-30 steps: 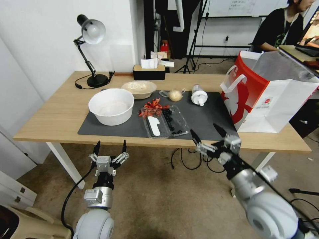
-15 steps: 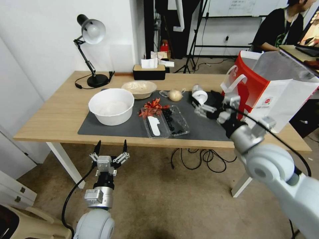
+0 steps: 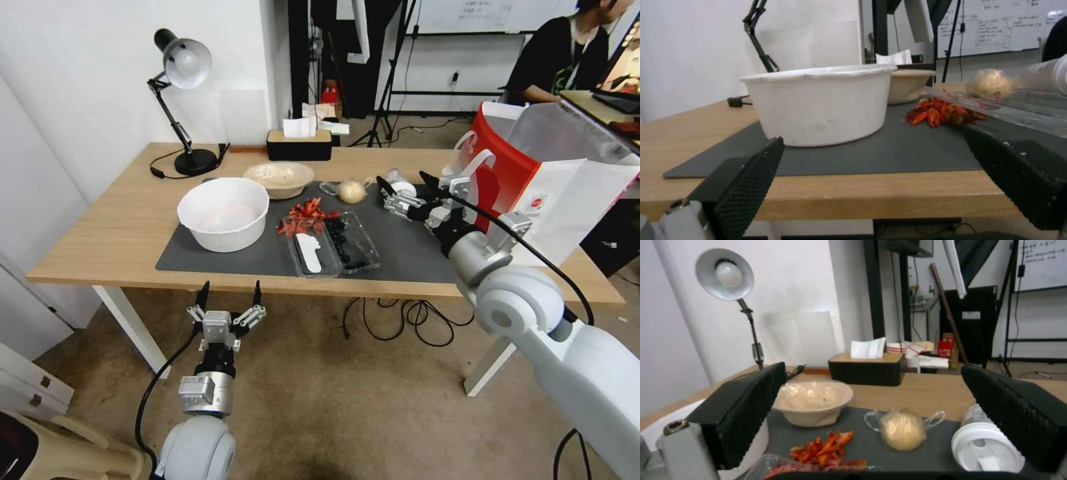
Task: Pick up the trash from the table and place it into the takeout bag.
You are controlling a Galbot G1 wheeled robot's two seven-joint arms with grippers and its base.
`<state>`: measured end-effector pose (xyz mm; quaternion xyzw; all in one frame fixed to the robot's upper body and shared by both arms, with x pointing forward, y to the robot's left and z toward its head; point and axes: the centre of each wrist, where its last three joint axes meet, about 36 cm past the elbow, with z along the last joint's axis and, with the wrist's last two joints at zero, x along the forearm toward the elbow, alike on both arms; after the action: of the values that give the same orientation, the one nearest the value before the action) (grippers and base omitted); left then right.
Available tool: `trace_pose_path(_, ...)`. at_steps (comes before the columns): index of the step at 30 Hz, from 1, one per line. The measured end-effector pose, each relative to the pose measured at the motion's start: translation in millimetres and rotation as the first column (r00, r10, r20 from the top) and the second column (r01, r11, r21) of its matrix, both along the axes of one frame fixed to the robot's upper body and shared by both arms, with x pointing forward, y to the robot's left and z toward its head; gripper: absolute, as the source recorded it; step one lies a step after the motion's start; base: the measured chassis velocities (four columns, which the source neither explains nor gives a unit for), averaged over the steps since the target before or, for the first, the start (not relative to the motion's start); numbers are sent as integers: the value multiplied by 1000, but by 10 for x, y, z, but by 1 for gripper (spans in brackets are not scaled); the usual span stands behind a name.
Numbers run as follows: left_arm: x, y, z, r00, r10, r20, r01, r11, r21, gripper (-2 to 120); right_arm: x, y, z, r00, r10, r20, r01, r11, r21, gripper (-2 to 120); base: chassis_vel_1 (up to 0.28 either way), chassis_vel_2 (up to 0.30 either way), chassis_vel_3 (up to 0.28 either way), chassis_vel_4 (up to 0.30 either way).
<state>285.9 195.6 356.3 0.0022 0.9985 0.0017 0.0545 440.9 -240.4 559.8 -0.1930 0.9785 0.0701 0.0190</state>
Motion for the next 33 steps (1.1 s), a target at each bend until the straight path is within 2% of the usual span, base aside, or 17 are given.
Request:
trace_pose_path(6, -7, -31, -1, 1000, -2, -2, 2, 1000, 4, 100, 232, -8, 142, 998, -53, -25, 53, 998, -17, 100, 0, 0, 0, 0)
trace_pose_path(15, -14, -34, -6, 1000, -1, -4, 1, 1000, 5, 100, 841, 99, 355, 978, -183, -101, 176, 982, -74, 100, 0, 0, 0, 0)
trace_pose_path(21, -12, 6, -12, 1000, 0, -3, 0, 1000, 12, 100, 1290, 193, 602, 950, -253, -183, 223, 960, -169, 100, 0, 0, 0, 0)
trace_pose_path(25, -4, 23, -39, 1000, -1, -5, 1, 1000, 13, 100, 1464, 260, 683, 935, -280, -217, 235, 948, -214, 100, 0, 0, 0, 0)
trace_pose_path(33, 16, 28, -39, 1000, -3, -1, 3, 1000, 11, 100, 1516, 292, 735, 919, -308, -247, 248, 937, -245, 100, 0, 0, 0, 0)
